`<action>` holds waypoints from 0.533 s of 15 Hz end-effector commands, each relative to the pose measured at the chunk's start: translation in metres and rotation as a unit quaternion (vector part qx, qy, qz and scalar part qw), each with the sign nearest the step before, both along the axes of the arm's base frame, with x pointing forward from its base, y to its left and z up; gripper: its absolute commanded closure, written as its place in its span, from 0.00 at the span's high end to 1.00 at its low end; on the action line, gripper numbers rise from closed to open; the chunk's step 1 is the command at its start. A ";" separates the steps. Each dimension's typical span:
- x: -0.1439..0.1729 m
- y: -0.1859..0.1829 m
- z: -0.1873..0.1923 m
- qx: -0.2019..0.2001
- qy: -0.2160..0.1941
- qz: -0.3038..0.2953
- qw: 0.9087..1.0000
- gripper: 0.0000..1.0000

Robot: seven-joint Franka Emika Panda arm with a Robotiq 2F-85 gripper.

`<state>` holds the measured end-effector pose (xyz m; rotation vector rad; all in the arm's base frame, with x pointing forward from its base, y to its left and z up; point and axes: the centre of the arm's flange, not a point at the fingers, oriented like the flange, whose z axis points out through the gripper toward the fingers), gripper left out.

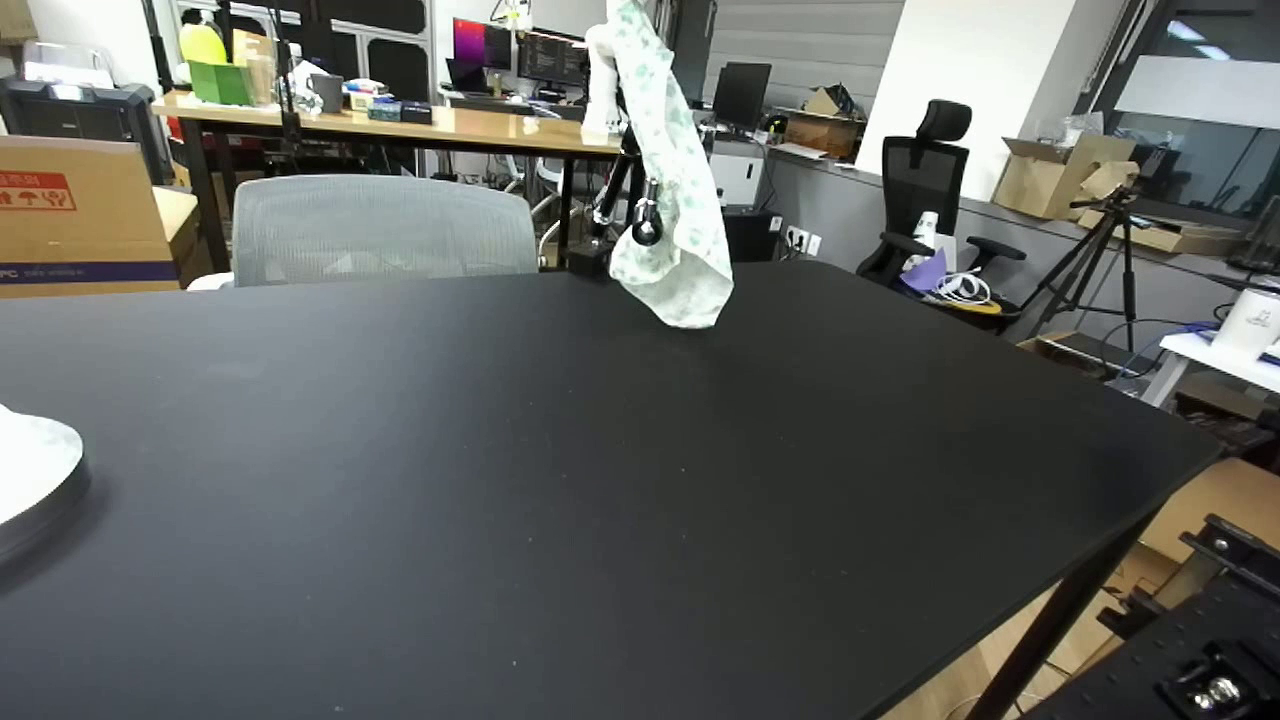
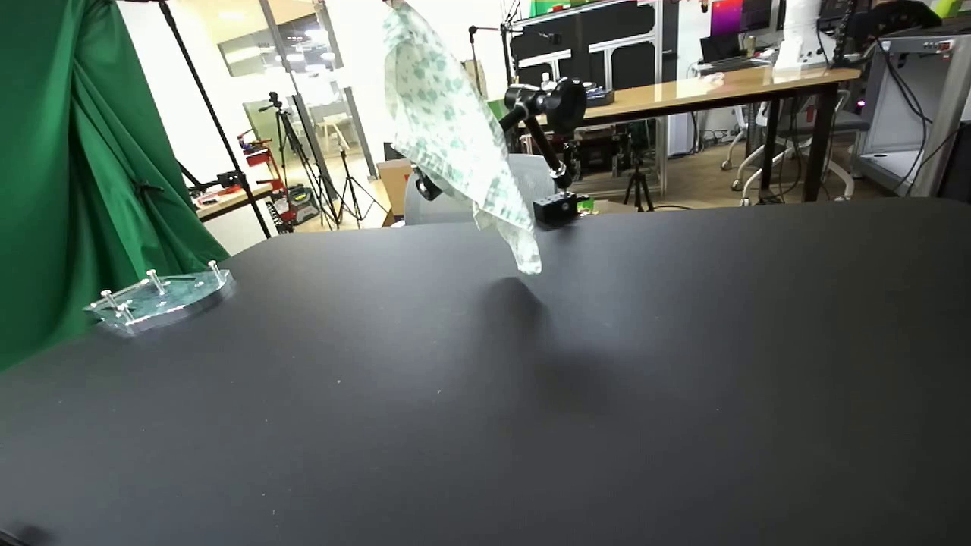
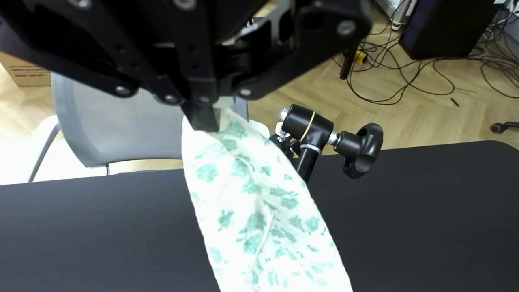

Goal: Pick up the towel from the table and put it on the tripod.

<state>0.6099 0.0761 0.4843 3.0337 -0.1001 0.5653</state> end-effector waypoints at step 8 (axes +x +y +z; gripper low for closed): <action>0.026 0.065 -0.064 -0.022 0.059 0.020 0.998 0.00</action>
